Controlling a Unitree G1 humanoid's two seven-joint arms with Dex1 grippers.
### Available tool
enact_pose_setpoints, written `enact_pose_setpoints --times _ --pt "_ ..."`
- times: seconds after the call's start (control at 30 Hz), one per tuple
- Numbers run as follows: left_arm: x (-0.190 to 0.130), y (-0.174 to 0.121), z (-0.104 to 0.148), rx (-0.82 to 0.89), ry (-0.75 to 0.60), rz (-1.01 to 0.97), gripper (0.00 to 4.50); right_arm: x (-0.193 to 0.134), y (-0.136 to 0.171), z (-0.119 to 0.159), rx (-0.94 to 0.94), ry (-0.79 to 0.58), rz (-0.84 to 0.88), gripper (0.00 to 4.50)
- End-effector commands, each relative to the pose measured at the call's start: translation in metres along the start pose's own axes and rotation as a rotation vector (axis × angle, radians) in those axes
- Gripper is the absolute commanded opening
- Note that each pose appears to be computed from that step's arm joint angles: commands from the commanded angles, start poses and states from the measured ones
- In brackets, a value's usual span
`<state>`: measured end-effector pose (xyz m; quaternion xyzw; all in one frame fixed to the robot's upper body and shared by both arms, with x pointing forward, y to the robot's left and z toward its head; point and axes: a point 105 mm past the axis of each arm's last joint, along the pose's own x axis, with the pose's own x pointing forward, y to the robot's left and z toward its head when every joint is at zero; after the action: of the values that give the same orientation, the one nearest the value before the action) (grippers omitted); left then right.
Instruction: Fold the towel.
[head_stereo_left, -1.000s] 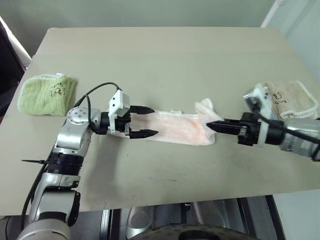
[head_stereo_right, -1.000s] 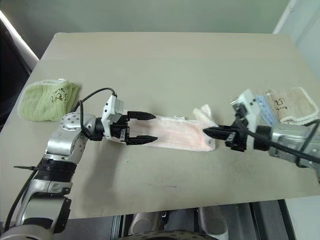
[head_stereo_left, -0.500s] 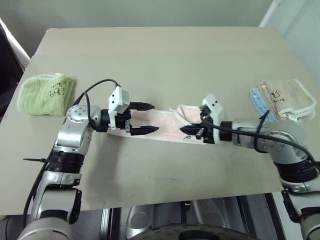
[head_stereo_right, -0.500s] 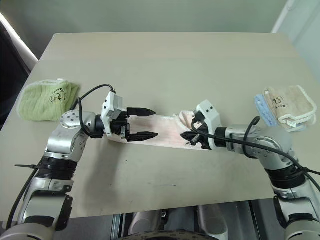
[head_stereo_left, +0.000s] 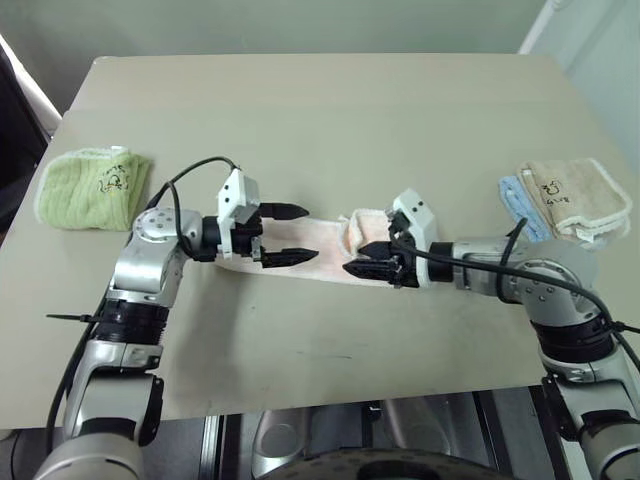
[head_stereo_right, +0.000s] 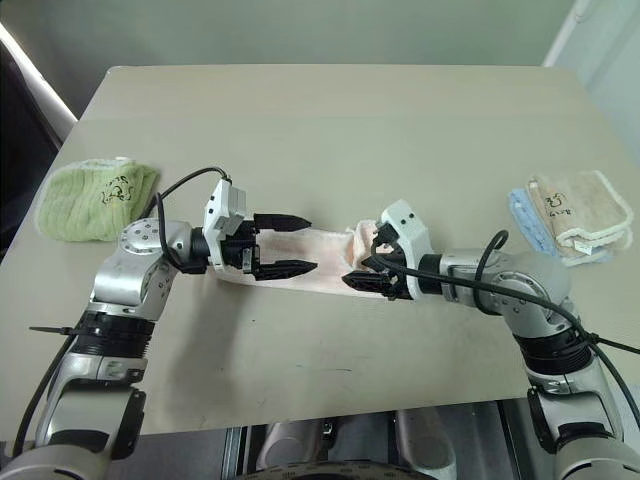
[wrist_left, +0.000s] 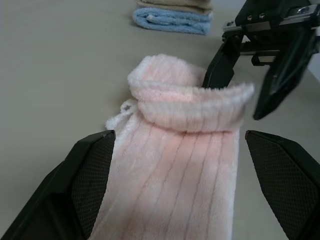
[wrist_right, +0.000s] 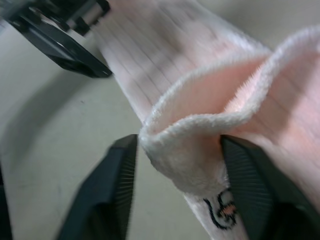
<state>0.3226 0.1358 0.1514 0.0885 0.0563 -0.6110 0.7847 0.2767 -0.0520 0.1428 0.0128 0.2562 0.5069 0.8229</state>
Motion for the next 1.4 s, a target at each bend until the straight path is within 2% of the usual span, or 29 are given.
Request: enact_pose_setpoints --times 0.03,0.07,0.17,0.2,0.33,0.37,0.47,0.57,0.63,0.67,0.73,0.87,1.07,1.23,1.4 --pt "-0.004 0.003 0.026 0.032 -0.063 0.001 4.5 -0.011 0.019 0.022 -0.035 -0.113 0.092 4.08" --pt "-0.005 0.004 0.03 0.022 -0.077 0.0 4.5 -0.017 0.027 0.027 -0.042 -0.15 0.14 4.37" --pt "-0.005 0.006 0.041 -0.007 -0.135 -0.011 4.5 -0.034 0.034 0.039 -0.058 -0.248 0.186 4.44" --pt "-0.004 0.006 0.047 -0.017 -0.166 -0.012 4.33 -0.038 0.03 0.043 -0.05 -0.286 0.167 4.48" --pt "0.002 0.006 0.059 -0.012 -0.265 -0.037 3.3 -0.053 0.012 0.051 -0.02 -0.416 0.085 3.58" --pt "0.005 0.003 0.06 -0.017 -0.282 -0.061 2.79 -0.055 0.007 0.051 -0.013 -0.445 0.057 3.09" --pt "0.011 -0.002 0.059 -0.023 -0.298 -0.109 1.74 -0.057 -0.002 0.052 0.005 -0.494 -0.001 2.07" --pt "0.018 -0.009 0.05 -0.012 -0.264 -0.179 0.59 -0.056 -0.008 0.048 0.007 -0.508 -0.034 0.94" --pt "0.022 -0.012 0.043 -0.008 -0.242 -0.213 0.0 -0.055 -0.013 0.047 0.021 -0.53 -0.056 0.27" --pt "0.024 -0.012 0.041 -0.007 -0.233 -0.224 0.0 -0.055 -0.015 0.046 0.029 -0.533 -0.067 0.04" --pt "0.029 -0.014 0.035 0.004 -0.21 -0.244 0.0 -0.051 -0.021 0.04 0.034 -0.518 -0.096 0.04" --pt "0.052 -0.015 0.01 0.119 -0.107 -0.249 0.0 -0.032 -0.05 0.021 0.023 -0.441 -0.259 0.04" --pt "0.077 -0.016 0.002 0.194 -0.073 -0.268 0.0 -0.018 -0.059 0.017 -0.009 -0.428 -0.301 0.04" --pt "0.072 -0.014 -0.013 0.224 0.021 -0.267 0.0 -0.006 -0.07 0.0 -0.012 -0.356 -0.365 0.04" --pt "0.054 -0.014 -0.022 0.148 0.105 -0.276 0.0 0.006 -0.074 -0.028 -0.053 -0.231 -0.409 0.04"
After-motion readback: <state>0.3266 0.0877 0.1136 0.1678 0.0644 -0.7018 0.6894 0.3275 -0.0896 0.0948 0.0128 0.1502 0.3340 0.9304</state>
